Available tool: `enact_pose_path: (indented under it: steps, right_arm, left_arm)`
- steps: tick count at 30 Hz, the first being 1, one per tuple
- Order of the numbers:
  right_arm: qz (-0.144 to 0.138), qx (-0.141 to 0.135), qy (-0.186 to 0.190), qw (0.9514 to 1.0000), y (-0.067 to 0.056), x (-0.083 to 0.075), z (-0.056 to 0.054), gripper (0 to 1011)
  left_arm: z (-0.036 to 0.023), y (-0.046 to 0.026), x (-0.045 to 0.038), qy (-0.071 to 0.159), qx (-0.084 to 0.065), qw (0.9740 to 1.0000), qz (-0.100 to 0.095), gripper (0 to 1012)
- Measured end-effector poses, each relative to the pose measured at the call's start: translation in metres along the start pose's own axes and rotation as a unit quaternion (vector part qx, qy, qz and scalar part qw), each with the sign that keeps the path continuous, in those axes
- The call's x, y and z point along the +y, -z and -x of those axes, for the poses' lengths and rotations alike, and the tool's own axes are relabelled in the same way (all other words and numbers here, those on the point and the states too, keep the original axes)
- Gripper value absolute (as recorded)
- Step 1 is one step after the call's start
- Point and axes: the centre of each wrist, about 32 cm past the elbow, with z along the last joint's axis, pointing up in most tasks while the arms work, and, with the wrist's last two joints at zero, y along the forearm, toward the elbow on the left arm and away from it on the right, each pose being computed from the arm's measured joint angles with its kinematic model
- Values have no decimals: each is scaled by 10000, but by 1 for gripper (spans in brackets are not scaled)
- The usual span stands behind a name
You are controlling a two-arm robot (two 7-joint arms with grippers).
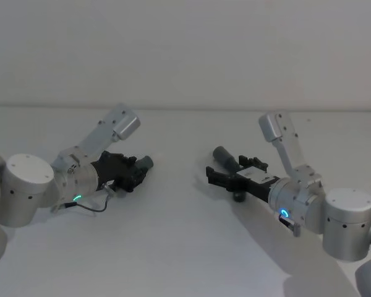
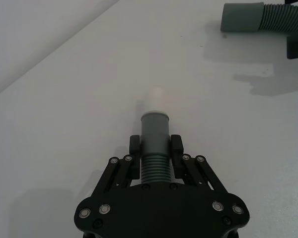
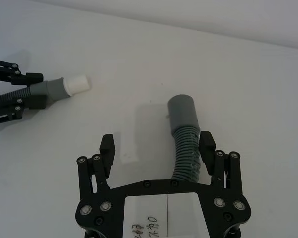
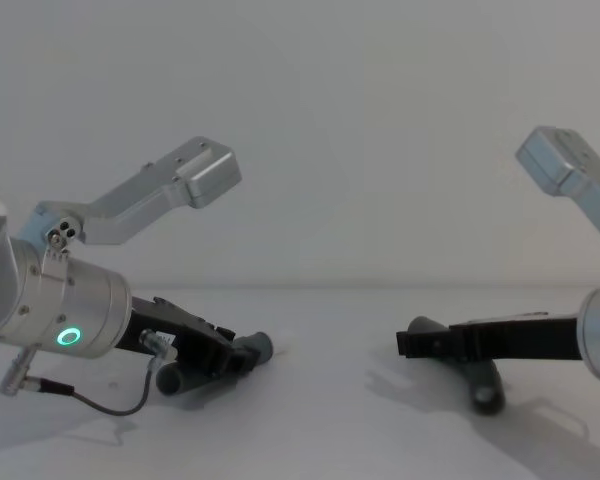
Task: Use both hands to pick up one end of the pipe from the table, align the ends, and insert them.
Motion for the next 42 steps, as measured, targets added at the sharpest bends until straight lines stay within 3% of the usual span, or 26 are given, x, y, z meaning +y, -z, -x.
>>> enact_pose_path:
  steps: [27, 34, 42]
  right_arm:
    - [93, 133, -3, 9999, 69, 111, -33, 993]
    - [94, 138, 2, 9999, 76, 118, -40, 888]
    - [95, 142, 4, 9999, 79, 121, -44, 604]
  left_arm:
    - [0, 0, 0, 0, 0, 10000, 0, 351]
    - [0, 0, 0, 0, 0, 10000, -1, 351]
    - [0, 0, 0, 0, 0, 10000, 0, 351]
